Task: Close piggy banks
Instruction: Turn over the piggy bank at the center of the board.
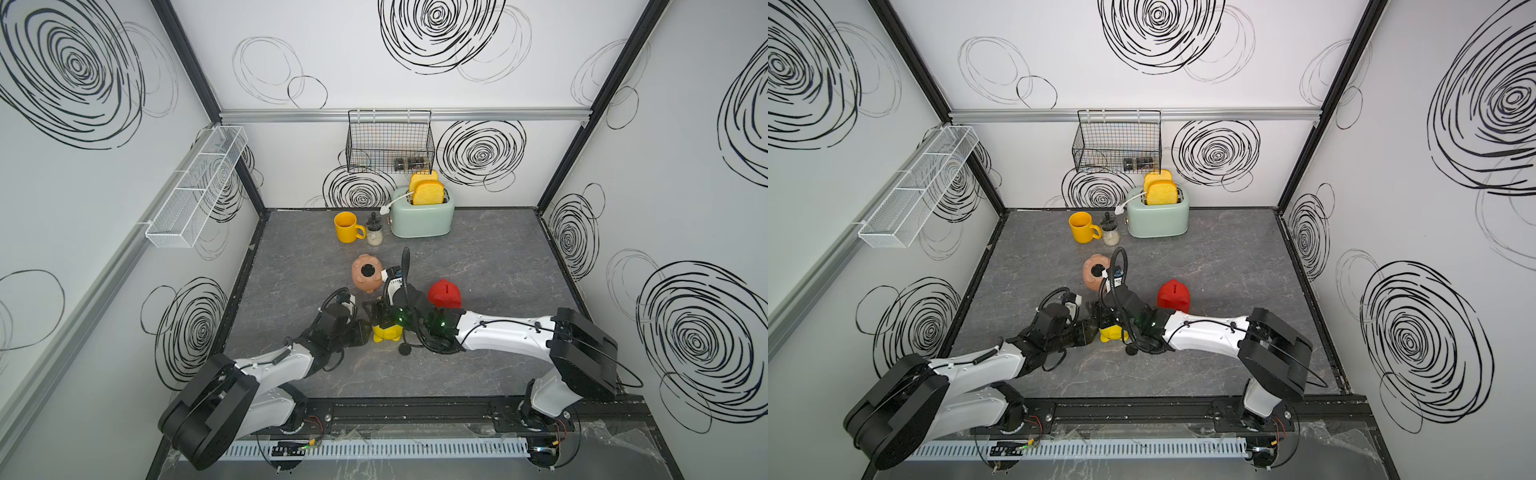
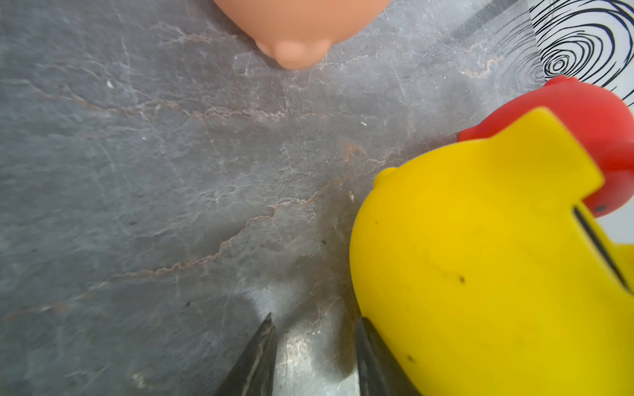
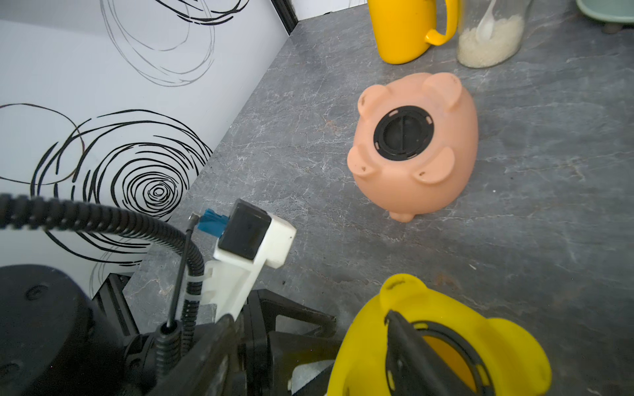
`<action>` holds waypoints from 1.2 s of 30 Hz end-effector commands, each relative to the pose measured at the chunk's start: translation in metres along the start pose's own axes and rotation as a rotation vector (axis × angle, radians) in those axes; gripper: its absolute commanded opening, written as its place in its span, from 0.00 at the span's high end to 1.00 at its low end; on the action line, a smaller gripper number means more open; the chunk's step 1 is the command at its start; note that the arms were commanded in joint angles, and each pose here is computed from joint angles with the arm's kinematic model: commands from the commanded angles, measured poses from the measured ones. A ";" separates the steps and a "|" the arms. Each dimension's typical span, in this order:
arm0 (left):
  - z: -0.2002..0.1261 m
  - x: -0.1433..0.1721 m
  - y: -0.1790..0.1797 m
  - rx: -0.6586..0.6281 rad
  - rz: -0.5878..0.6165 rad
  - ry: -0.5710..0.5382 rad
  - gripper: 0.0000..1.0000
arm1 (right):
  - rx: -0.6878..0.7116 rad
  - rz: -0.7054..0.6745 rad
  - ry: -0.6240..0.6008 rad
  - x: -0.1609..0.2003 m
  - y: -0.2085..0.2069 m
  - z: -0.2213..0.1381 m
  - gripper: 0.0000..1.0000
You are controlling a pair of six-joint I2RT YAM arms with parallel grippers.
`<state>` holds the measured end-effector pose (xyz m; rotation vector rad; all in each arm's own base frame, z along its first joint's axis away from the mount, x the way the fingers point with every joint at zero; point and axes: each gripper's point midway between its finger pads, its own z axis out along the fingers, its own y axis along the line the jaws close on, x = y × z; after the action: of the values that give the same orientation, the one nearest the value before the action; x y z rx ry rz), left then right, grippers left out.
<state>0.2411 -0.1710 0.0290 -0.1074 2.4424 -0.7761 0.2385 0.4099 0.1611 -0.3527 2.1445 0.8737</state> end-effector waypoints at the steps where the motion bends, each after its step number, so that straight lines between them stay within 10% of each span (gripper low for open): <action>1: -0.002 -0.006 -0.005 0.029 0.014 -0.035 0.57 | 0.020 -0.018 -0.040 -0.014 -0.003 -0.016 0.29; 36: -0.021 -0.004 0.008 -0.015 -0.001 -0.075 0.48 | 0.022 -0.079 0.054 0.008 -0.036 -0.057 0.24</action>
<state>0.2333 -0.1584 0.0419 -0.1210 2.3862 -0.7624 0.2275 0.3449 0.1679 -0.4018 2.1590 0.7955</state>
